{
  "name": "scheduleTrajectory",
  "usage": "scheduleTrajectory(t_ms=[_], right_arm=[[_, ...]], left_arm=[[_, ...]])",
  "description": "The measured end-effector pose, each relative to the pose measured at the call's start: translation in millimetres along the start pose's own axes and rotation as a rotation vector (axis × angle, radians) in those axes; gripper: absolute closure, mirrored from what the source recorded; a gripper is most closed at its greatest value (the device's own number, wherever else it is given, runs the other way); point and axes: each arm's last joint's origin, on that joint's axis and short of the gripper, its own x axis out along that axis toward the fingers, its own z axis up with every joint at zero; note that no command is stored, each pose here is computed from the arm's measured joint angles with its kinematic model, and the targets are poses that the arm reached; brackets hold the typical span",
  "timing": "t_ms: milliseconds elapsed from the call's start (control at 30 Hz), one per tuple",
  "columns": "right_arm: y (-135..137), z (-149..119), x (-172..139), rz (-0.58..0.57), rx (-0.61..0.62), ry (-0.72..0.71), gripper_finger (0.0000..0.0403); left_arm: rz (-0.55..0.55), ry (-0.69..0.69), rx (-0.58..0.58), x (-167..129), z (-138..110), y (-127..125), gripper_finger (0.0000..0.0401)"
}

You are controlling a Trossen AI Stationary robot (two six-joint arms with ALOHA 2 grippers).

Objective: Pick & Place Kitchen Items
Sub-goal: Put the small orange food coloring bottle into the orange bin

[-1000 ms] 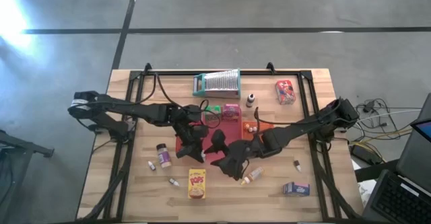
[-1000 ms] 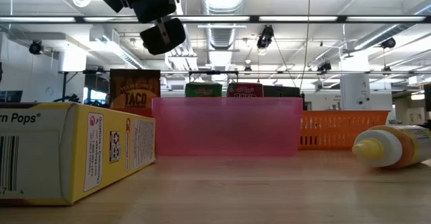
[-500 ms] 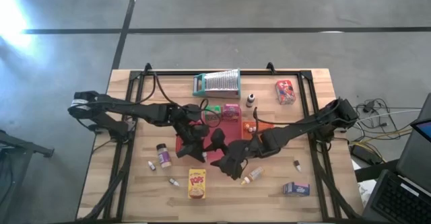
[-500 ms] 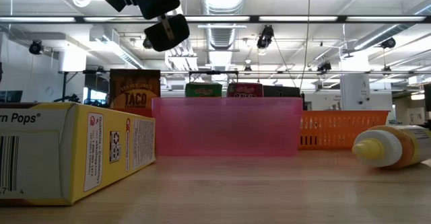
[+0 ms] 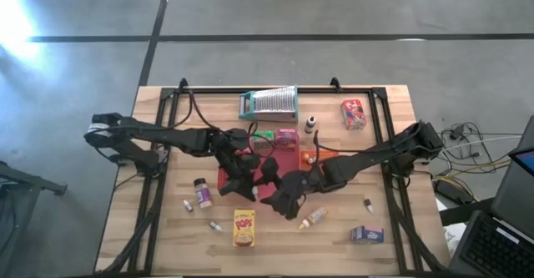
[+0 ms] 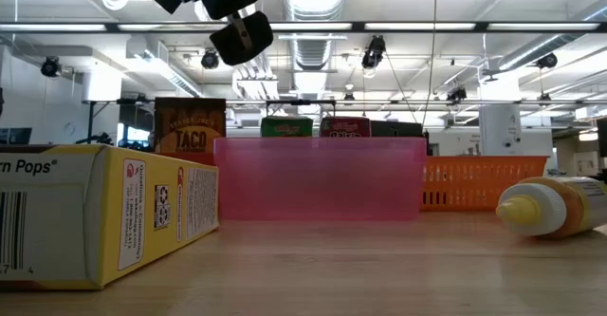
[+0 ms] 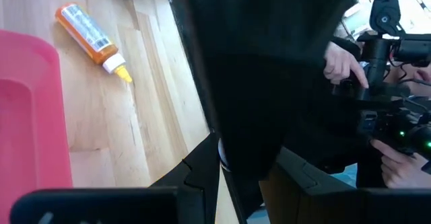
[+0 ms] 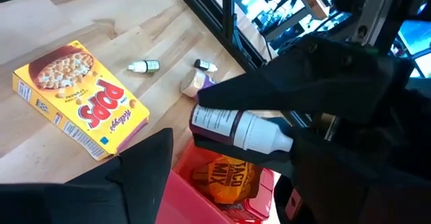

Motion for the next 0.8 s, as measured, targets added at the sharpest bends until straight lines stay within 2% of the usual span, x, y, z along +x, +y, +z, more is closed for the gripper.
scheduleTrajectory(t_ms=[500, 800], right_arm=[[3.2, -1.4, -1.4, 0.025, 0.041, 0.029, 0.0094], [10.0, 0.9, -5.8, 0.056, 0.05, 0.038, 0.0101]], left_arm=[[0.01, -0.006, 0.004, -1.2, 2.1, 0.2, 0.0311], [0.0, -0.004, 0.003, -3.7, 2.7, 1.8, 0.0311]])
